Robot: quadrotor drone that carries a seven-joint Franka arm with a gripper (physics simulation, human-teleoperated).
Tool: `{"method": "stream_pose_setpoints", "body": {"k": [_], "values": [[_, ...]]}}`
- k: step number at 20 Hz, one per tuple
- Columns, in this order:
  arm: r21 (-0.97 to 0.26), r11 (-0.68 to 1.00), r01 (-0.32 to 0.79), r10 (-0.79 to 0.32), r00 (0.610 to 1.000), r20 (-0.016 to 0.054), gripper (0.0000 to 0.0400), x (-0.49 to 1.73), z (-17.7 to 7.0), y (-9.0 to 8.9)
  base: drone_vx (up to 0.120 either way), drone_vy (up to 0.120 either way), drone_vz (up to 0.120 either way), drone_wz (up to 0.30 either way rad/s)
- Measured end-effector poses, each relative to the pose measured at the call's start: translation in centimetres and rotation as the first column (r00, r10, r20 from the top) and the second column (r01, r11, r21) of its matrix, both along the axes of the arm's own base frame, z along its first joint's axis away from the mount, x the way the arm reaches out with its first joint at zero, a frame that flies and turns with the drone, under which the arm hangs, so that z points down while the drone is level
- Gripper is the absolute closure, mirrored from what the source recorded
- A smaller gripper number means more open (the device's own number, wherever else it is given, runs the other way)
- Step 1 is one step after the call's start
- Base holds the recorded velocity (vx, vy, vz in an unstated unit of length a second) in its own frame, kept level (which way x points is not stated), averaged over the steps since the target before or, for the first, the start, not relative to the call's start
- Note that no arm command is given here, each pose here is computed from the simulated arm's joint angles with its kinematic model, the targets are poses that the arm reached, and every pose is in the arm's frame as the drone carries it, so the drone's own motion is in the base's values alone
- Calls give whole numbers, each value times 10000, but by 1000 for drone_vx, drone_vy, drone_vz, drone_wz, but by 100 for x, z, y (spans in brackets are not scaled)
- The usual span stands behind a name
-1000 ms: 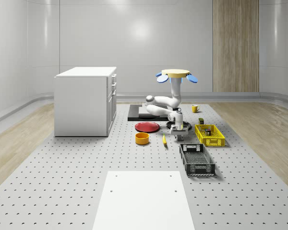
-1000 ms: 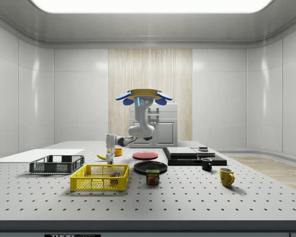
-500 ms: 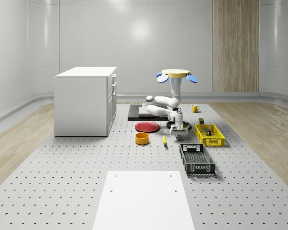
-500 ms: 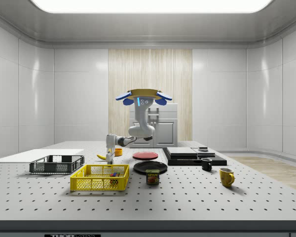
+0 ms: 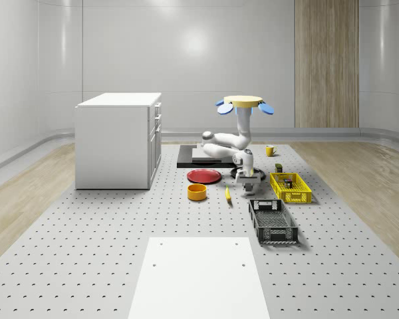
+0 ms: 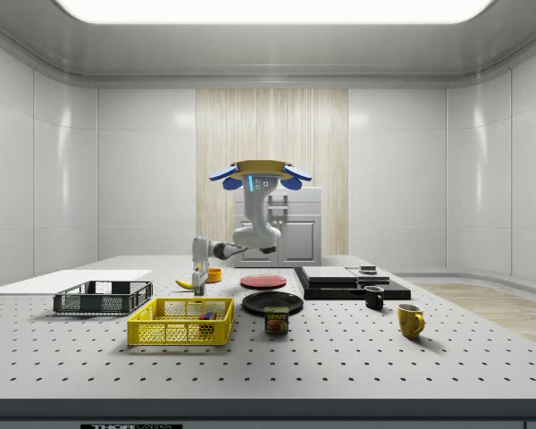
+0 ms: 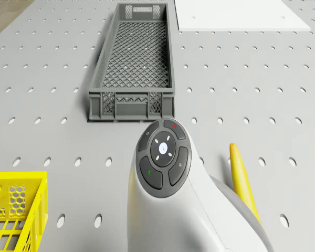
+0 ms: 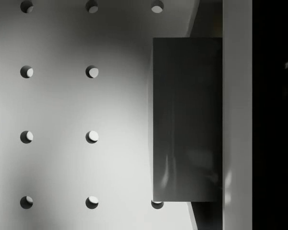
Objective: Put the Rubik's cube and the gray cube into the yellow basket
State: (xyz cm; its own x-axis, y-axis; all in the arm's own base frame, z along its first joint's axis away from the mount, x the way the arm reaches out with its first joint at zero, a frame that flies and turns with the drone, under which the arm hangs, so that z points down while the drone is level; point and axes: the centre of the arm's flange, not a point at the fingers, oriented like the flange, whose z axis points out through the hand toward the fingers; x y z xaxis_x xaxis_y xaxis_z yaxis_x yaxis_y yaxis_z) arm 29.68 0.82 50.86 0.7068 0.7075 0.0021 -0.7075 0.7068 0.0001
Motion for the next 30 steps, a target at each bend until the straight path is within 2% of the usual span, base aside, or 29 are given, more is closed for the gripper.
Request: {"method": "stream_pose_setpoints", "body": {"k": [6,14,30], "values": [[0,10000,2,-2,10000,-1,150,0,-191,-1,0,0,120,0],[0,10000,3,-3,10000,-1,150,0,-265,-1,0,0,120,0],[0,10000,4,-4,10000,-1,150,0,-279,-1,0,110,0,0]]}}
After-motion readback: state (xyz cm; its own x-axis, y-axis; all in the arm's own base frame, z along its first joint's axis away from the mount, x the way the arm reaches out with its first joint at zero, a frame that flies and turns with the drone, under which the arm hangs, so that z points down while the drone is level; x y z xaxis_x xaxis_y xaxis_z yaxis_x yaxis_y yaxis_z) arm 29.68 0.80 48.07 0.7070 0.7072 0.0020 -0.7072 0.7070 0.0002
